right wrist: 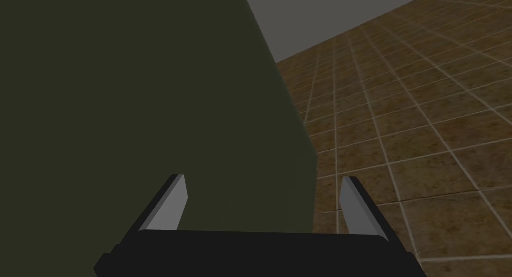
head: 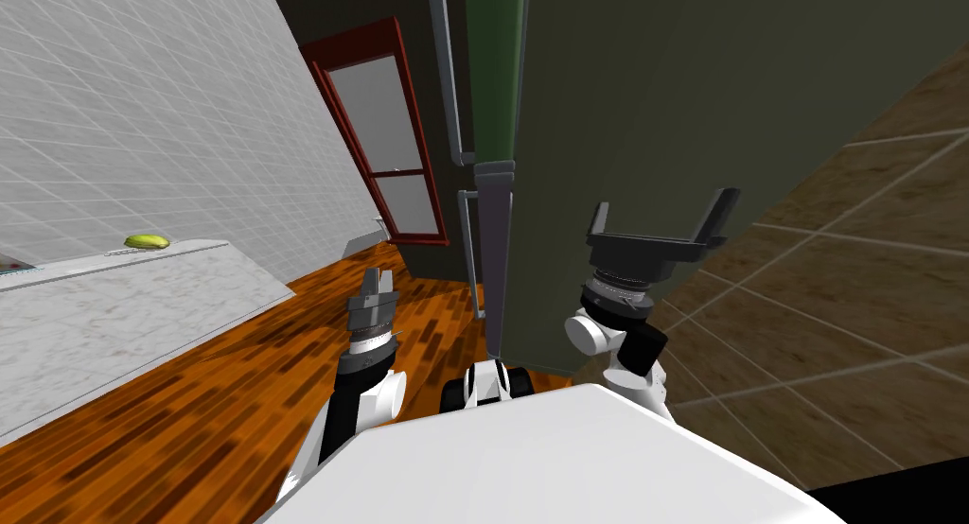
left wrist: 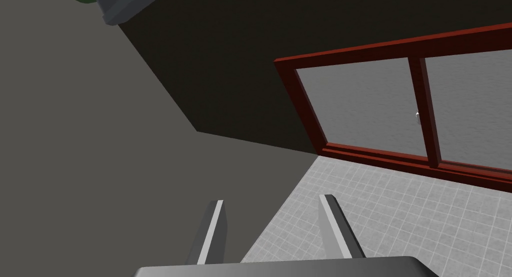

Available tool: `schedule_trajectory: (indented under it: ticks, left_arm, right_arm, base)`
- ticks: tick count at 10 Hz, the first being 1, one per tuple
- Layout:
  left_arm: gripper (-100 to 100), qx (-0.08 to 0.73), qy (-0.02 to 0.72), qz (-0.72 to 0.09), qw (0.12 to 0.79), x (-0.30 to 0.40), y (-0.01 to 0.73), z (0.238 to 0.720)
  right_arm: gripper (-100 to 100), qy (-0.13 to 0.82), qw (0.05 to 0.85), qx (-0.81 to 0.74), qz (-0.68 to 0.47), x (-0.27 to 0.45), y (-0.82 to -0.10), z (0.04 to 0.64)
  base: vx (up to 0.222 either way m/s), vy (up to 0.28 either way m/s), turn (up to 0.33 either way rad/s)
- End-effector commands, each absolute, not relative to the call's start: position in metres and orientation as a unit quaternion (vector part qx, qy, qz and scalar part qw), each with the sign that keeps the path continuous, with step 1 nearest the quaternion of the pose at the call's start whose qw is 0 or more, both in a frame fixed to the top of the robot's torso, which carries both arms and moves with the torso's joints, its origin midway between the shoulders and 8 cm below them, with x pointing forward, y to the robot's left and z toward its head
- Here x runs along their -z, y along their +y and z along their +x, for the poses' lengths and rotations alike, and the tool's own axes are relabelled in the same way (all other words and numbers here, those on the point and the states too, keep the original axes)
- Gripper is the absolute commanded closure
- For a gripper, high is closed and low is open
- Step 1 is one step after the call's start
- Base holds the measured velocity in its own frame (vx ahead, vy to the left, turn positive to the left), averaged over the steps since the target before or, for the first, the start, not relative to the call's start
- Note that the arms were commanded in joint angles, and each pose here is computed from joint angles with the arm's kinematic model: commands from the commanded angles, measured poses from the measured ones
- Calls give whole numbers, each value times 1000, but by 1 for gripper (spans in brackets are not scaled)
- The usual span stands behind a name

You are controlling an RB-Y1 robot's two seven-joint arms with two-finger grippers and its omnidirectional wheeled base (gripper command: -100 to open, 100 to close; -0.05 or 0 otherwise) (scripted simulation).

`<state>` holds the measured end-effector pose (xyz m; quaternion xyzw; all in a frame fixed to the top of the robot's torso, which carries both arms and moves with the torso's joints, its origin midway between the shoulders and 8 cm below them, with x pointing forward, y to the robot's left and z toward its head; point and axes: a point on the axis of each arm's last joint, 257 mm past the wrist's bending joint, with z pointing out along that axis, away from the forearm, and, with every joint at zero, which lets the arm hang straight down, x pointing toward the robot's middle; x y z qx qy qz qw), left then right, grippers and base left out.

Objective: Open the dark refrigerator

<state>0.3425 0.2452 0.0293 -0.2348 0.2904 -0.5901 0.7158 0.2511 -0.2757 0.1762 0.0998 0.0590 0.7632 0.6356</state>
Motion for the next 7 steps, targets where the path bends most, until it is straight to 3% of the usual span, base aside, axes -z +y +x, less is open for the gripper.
schedule_trajectory:
  ticks: [1, 7]
  left_arm:
    - [0, 590, 290, -235, 716, -29, 245, 343]
    - [0, 590, 290, -235, 716, -29, 245, 343]
  right_arm:
    - [-100, 8, 610, -789, 67, -196, -283, 231]
    - [-100, -83, 549, -831, 47, -213, -307, 208]
  base:
    - [17, 23, 75]
    - [13, 17, 45]
